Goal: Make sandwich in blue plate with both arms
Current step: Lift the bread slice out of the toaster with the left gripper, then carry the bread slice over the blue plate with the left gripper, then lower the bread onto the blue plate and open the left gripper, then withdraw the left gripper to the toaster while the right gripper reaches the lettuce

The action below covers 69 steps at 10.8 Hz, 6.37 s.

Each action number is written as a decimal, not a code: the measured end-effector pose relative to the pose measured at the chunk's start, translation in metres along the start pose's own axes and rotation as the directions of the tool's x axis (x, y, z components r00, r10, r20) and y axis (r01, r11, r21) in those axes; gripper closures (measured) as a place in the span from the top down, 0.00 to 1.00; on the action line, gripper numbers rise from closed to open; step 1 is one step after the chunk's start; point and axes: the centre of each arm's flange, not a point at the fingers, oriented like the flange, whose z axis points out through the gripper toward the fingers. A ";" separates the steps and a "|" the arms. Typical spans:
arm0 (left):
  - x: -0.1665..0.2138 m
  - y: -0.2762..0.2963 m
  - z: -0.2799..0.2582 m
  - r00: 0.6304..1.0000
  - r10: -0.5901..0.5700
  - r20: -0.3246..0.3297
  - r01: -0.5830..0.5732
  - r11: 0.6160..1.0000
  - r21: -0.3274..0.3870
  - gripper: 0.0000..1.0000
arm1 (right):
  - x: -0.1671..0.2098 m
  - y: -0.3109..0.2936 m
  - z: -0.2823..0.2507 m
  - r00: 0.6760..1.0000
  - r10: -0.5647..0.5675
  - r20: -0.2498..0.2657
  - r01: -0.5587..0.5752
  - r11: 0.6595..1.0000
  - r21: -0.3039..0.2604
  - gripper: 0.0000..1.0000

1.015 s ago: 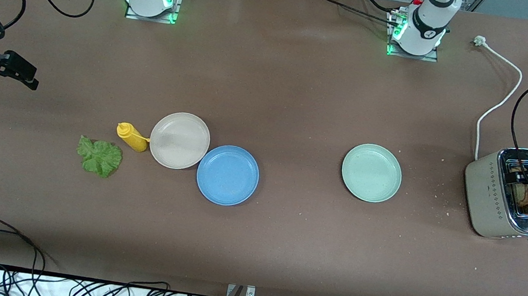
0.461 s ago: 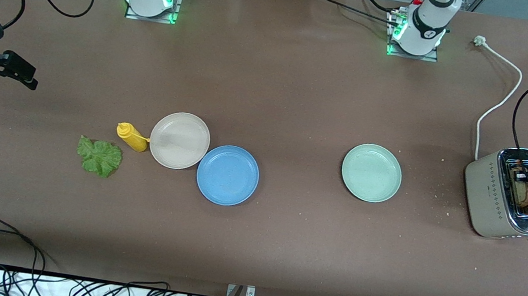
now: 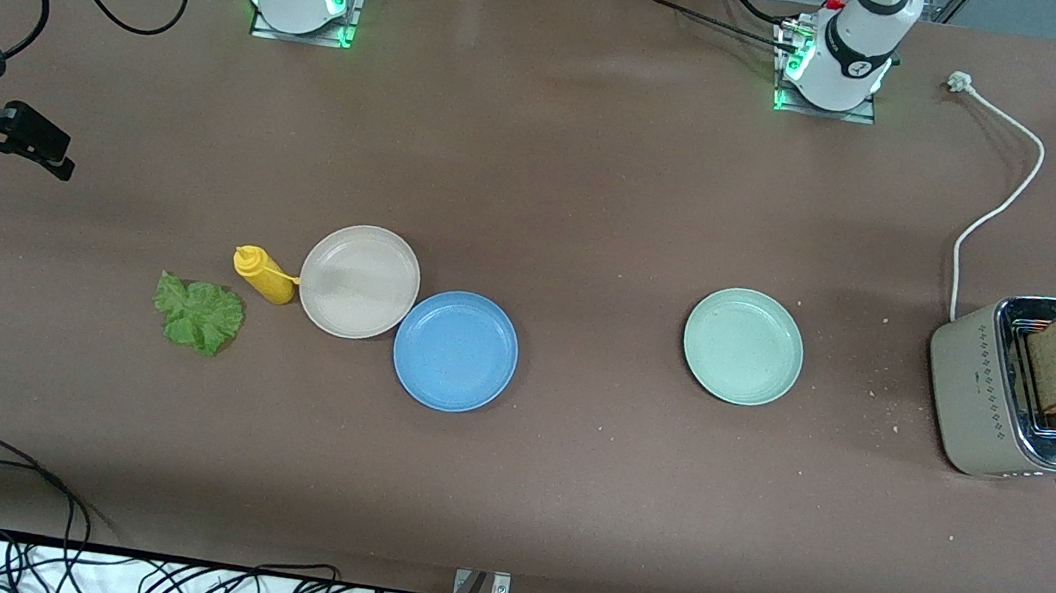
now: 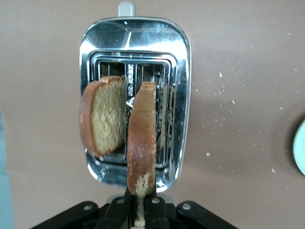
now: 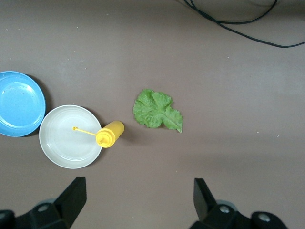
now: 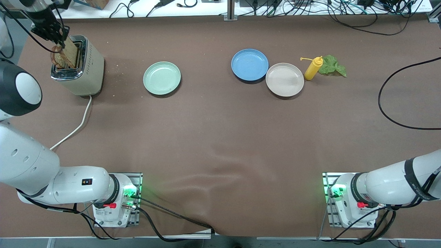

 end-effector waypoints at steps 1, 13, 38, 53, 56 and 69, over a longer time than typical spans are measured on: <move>-0.008 0.000 -0.025 1.000 0.000 0.020 0.001 1.000 -0.003 0.10 | 0.000 0.000 0.000 1.000 0.000 0.000 0.000 1.000 0.000 1.00; -0.043 0.284 -0.112 0.895 -0.388 0.222 0.437 0.861 -0.259 0.10 | 0.001 0.001 0.002 1.000 0.002 0.004 -0.002 1.000 0.000 1.00; -0.090 0.702 0.077 0.862 -0.493 0.122 0.399 0.509 -0.763 0.10 | 0.002 0.009 0.006 1.000 0.015 0.009 -0.015 1.000 -0.001 1.00; -0.097 0.726 0.106 0.870 -0.477 0.122 0.395 0.528 -0.752 0.23 | 0.002 0.009 0.006 1.000 0.015 0.009 -0.015 1.000 -0.001 1.00; -0.095 0.725 0.112 0.870 -0.478 0.122 0.399 0.535 -0.745 0.62 | 0.003 0.008 0.005 1.000 0.014 0.005 -0.014 1.000 -0.001 1.00; -0.109 0.717 0.141 0.938 -0.337 0.083 0.337 0.825 -0.453 1.00 | 0.014 0.021 0.035 0.999 0.036 0.039 -0.036 0.999 -0.007 1.00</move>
